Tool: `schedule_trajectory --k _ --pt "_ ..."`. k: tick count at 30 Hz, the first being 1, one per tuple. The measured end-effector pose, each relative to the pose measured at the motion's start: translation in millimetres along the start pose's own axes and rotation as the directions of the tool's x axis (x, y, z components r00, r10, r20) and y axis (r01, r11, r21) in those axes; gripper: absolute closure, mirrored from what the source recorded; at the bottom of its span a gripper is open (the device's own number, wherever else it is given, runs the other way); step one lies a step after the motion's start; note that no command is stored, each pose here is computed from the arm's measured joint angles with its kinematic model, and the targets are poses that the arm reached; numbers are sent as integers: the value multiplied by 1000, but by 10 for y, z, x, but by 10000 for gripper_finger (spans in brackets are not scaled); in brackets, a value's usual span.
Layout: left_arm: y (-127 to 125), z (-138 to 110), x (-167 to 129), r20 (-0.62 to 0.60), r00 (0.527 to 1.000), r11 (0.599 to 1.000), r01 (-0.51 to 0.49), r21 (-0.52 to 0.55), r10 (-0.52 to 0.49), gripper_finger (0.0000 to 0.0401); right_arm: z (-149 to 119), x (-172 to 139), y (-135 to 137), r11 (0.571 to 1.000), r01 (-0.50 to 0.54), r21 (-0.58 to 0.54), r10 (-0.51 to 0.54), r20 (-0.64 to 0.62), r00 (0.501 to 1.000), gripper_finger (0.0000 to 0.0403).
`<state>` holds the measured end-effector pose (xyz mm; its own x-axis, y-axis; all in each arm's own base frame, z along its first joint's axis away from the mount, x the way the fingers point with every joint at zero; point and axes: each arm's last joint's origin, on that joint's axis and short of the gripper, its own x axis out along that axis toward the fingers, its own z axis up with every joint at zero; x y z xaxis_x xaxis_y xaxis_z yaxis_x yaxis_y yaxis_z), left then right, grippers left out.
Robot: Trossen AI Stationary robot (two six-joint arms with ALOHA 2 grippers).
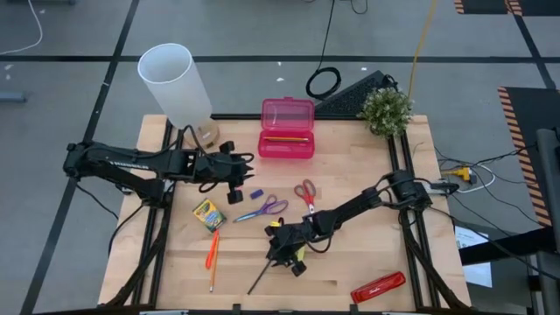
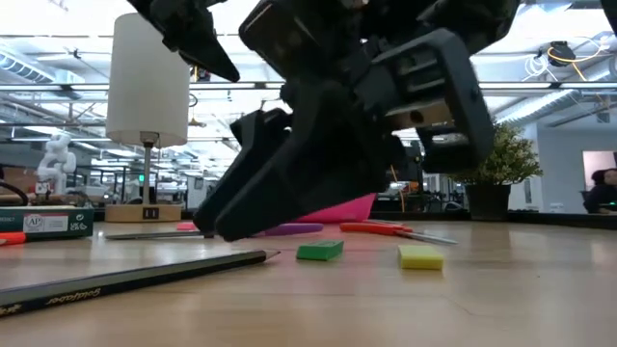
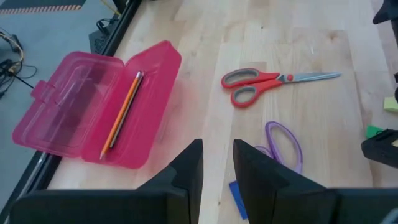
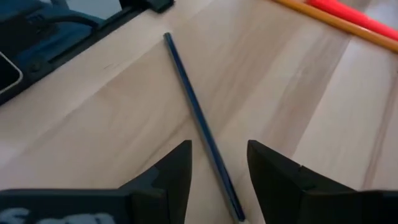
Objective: Pack school essentials
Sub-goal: Put the black pencil into the red supply box
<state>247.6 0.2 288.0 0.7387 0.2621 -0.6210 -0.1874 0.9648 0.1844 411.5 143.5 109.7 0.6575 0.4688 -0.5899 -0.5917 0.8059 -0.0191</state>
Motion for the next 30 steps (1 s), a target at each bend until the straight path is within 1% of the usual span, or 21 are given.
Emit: schedule_trajectory --k 12,21,25,30 --pt "0 0 0 0 1000 1000 0 1 0 309 -53 17 -20 999 -2 -33 1 -28 1000 256" --pt "0 1 0 1 1000 1000 0 -1 0 308 -162 94 -59 1000 -9 -19 8 -42 999 260" --pt "-2 1 0 1 1000 1000 0 0 0 308 -183 88 -83 1000 -11 -10 10 -57 998 277" --pt "-2 1 0 1 1000 1000 0 0 0 308 -198 83 -104 999 -40 -3 40 -55 998 309"
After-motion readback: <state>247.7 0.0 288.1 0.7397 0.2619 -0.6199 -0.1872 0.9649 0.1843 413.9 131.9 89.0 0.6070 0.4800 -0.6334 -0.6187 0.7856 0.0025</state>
